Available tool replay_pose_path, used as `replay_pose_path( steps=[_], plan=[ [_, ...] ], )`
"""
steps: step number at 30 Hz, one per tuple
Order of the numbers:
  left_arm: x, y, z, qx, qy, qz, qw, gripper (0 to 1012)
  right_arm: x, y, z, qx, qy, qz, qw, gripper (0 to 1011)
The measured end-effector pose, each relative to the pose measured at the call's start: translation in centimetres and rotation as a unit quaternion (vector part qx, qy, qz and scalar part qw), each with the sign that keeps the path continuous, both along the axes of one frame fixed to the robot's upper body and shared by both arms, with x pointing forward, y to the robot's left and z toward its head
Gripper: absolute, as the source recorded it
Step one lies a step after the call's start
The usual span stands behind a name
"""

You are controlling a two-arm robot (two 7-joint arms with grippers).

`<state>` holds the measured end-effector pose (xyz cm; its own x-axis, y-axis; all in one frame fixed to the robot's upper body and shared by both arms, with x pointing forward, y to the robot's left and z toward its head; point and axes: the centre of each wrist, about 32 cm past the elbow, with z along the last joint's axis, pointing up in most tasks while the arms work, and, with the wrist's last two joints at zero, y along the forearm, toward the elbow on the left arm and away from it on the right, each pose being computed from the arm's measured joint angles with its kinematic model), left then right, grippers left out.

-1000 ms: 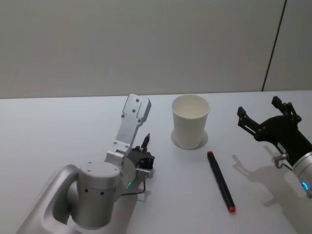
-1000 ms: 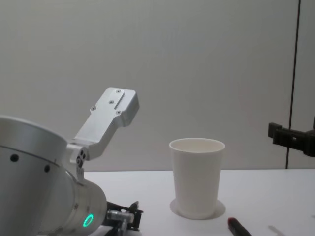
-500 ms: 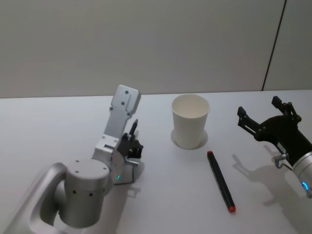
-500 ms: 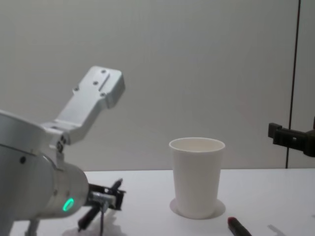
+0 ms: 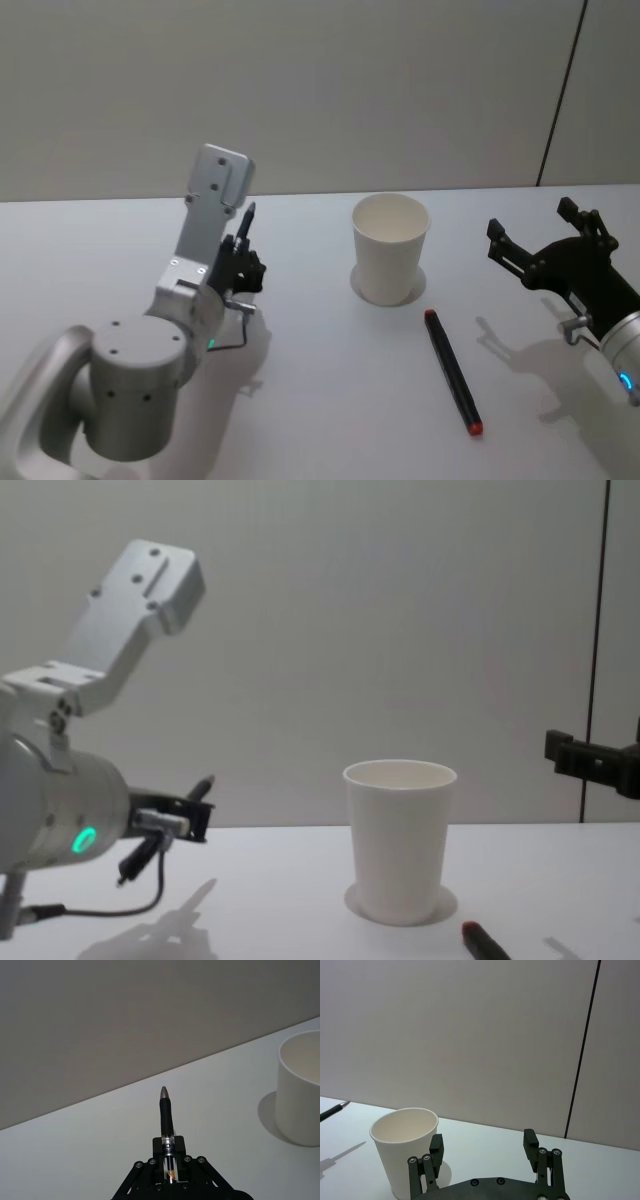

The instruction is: Place the pen into the pen holder.

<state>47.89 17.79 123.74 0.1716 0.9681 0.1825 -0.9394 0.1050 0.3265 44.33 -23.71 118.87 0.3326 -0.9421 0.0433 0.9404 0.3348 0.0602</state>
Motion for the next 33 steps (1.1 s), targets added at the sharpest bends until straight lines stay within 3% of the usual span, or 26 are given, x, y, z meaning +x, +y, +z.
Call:
replay_pose_path(
  steps=[6, 10, 16, 21, 27, 30, 31, 33],
  plan=[
    [-0.26, 1.21, 0.14, -0.008, -0.026, -0.009, 0.9996, 131, 0.0, 0.0, 0.0, 0.0, 0.0, 0.0, 1.0, 1002],
    [-0.52, 2.43, -0.01, -0.018, -0.051, -0.026, 0.9982, 131, 0.0, 0.0, 0.0, 0.0, 0.0, 0.0, 1.0, 1001],
    [-0.88, 4.34, -0.61, -0.034, -0.092, -0.059, 0.9935, 131, 0.0, 0.0, 0.0, 0.0, 0.0, 0.0, 1.0, 1001],
    [-1.0, 5.29, -1.07, -0.046, -0.113, -0.081, 0.9892, 131, 0.0, 0.0, 0.0, 0.0, 0.0, 0.0, 1.0, 1002],
    [-1.05, 6.63, -1.9, -0.072, -0.148, -0.127, 0.9782, 131, 0.0, 0.0, 0.0, 0.0, 0.0, 0.0, 1.0, 1002],
    [-1.03, 6.97, -2.18, -0.081, -0.157, -0.142, 0.974, 131, 0.0, 0.0, 0.0, 0.0, 0.0, 0.0, 1.0, 1002],
    [-1.01, 7.15, -2.33, -0.087, -0.164, -0.153, 0.9705, 131, 0.0, 0.0, 0.0, 0.0, 0.0, 0.0, 1.0, 1002],
    [-0.99, 7.28, -2.5, -0.092, -0.169, -0.162, 0.9679, 131, 0.0, 0.0, 0.0, 0.0, 0.0, 0.0, 1.0, 1002]
  ],
)
